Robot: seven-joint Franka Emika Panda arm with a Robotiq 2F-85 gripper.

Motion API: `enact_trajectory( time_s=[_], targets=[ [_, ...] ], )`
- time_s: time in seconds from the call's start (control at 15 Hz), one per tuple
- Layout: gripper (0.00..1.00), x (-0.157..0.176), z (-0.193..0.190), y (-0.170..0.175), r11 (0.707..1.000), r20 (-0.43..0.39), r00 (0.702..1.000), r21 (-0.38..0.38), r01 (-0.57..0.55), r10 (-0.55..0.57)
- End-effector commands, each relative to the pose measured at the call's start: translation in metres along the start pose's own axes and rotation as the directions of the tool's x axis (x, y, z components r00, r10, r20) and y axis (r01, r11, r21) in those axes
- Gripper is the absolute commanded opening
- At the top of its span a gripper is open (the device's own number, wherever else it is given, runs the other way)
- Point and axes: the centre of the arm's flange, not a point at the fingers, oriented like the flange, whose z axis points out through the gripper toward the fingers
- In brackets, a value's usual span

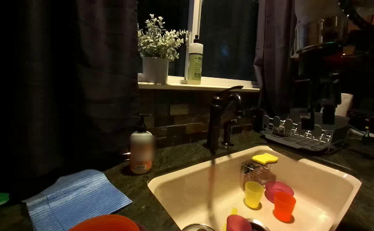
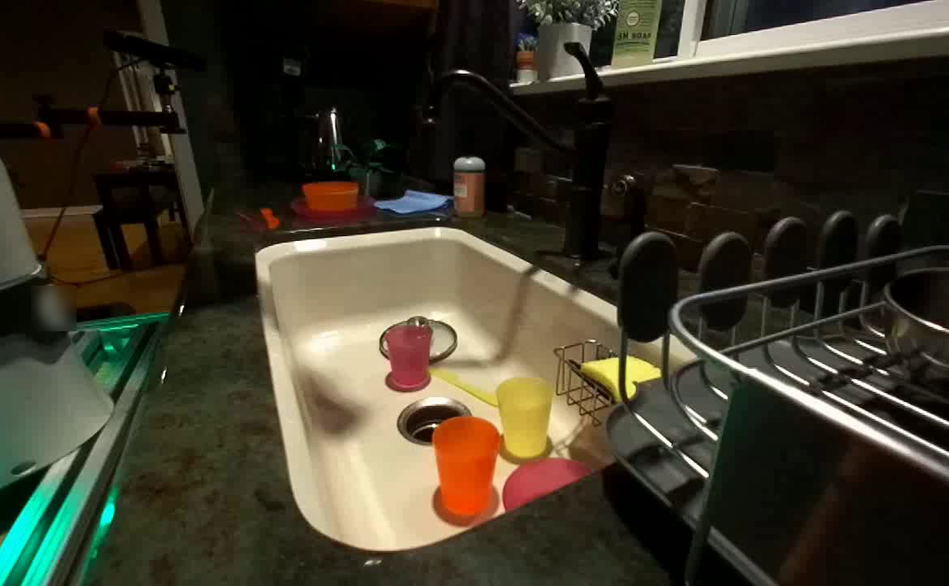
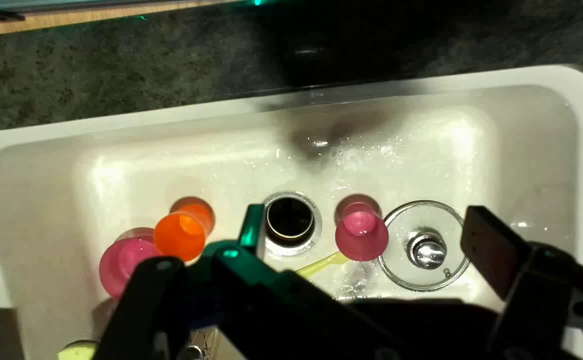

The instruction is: Put the cup on the drying rack

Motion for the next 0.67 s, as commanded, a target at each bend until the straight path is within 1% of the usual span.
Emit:
enact_trajectory(
  time_s=[0.0, 0.4, 0.47, 0.6],
  targets=[
    [1.00, 0.000, 0.000, 0.000, 1.000, 0.000, 1.000, 0.000, 0.000, 0.000],
    [1.00, 0.000, 0.000, 0.000, 1.000, 0.000, 1.000, 0.000, 0.000, 0.000],
    [1.00, 0.004, 0.003, 0.003, 0.999, -0.018, 0.999, -0.008, -0.042, 0.042],
    [1.00, 0.011, 0.013, 0.020, 0.990, -0.031, 0.989, -0.011, -0.144, 0.144]
  ],
)
